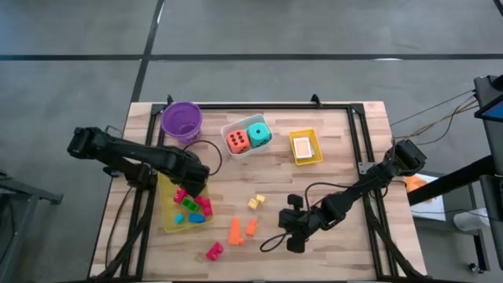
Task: Pick & Place Toys
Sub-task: Put the green game piece into the light yellow bin
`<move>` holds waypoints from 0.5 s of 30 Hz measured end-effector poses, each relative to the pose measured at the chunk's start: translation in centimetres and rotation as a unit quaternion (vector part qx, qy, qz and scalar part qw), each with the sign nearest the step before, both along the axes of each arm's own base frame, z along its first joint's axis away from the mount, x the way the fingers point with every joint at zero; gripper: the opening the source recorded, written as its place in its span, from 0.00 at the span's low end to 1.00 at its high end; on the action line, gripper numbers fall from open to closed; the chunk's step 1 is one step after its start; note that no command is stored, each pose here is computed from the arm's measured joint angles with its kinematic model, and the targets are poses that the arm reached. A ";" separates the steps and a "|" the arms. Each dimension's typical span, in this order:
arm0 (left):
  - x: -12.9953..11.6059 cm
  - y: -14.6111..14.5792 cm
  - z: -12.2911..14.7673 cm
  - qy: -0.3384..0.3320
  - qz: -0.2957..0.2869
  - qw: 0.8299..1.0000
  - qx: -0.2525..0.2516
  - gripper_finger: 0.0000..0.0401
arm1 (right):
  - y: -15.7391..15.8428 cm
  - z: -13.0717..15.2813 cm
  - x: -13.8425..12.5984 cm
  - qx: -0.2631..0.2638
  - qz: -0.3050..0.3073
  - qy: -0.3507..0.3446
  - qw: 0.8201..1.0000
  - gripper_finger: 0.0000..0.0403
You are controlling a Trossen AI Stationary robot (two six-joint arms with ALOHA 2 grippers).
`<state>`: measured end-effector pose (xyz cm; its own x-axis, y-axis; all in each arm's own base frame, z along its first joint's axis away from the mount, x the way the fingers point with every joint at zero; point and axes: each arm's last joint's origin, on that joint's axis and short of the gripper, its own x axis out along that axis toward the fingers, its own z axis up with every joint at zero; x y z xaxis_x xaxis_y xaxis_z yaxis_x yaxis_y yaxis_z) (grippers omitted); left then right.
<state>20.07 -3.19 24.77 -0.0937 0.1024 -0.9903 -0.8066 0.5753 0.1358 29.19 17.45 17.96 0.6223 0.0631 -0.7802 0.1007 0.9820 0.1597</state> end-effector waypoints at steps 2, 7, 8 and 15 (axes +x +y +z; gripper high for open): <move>-0.6 0.3 -1.2 0.027 0.012 1.000 -0.001 0.31 | 0.0 0.0 0.0 0.001 0.002 0.001 1.000 0.05; -1.5 0.7 -3.7 0.059 0.035 0.997 -0.027 0.31 | 0.1 0.0 0.0 0.000 0.005 0.000 1.000 0.05; -1.6 0.8 -4.3 0.058 0.044 0.997 -0.032 0.31 | 0.1 0.0 0.0 -0.001 0.005 0.000 1.000 0.05; -2.6 2.0 -7.6 0.061 0.095 0.991 -0.065 0.31 | 0.1 0.0 0.0 -0.001 0.006 -0.001 1.000 0.05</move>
<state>17.48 -1.24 17.21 -0.2190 -0.0569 -0.9741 -0.8842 0.4337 0.1734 29.17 17.55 17.98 0.6237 0.0694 -0.7786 0.0877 0.9835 0.1579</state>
